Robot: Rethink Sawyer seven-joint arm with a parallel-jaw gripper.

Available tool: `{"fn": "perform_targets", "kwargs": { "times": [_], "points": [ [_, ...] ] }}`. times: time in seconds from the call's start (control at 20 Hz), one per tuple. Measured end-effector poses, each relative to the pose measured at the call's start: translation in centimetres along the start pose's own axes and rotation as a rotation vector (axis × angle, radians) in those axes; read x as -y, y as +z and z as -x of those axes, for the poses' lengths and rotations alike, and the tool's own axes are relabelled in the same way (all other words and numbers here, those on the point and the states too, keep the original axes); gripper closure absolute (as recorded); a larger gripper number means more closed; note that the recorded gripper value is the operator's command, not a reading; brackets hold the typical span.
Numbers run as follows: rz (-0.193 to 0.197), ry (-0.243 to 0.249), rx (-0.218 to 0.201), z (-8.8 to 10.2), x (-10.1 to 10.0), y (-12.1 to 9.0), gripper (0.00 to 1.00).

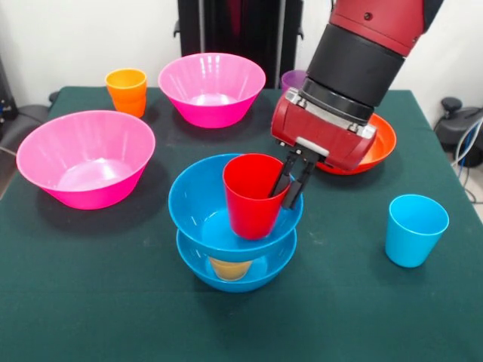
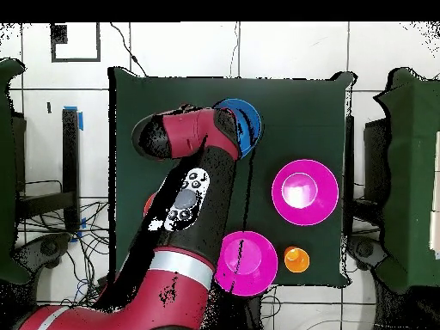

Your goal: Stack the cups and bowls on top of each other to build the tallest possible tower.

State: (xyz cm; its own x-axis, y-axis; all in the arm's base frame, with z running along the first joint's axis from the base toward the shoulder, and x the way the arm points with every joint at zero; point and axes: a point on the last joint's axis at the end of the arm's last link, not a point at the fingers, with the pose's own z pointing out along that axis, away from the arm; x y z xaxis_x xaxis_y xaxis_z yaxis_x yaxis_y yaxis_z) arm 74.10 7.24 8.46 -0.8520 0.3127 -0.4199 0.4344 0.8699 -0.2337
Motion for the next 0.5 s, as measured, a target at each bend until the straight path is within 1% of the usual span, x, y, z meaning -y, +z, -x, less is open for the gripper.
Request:
{"fn": "perform_targets", "kwargs": {
  "times": [0.2, 0.5],
  "points": [
    [-0.004, -0.001, -0.009, -1.0, 0.5, 0.5, 1.0],
    [-0.007, -0.003, -0.002, -1.9, 1.3, 1.0, 1.0]
  ]
}}
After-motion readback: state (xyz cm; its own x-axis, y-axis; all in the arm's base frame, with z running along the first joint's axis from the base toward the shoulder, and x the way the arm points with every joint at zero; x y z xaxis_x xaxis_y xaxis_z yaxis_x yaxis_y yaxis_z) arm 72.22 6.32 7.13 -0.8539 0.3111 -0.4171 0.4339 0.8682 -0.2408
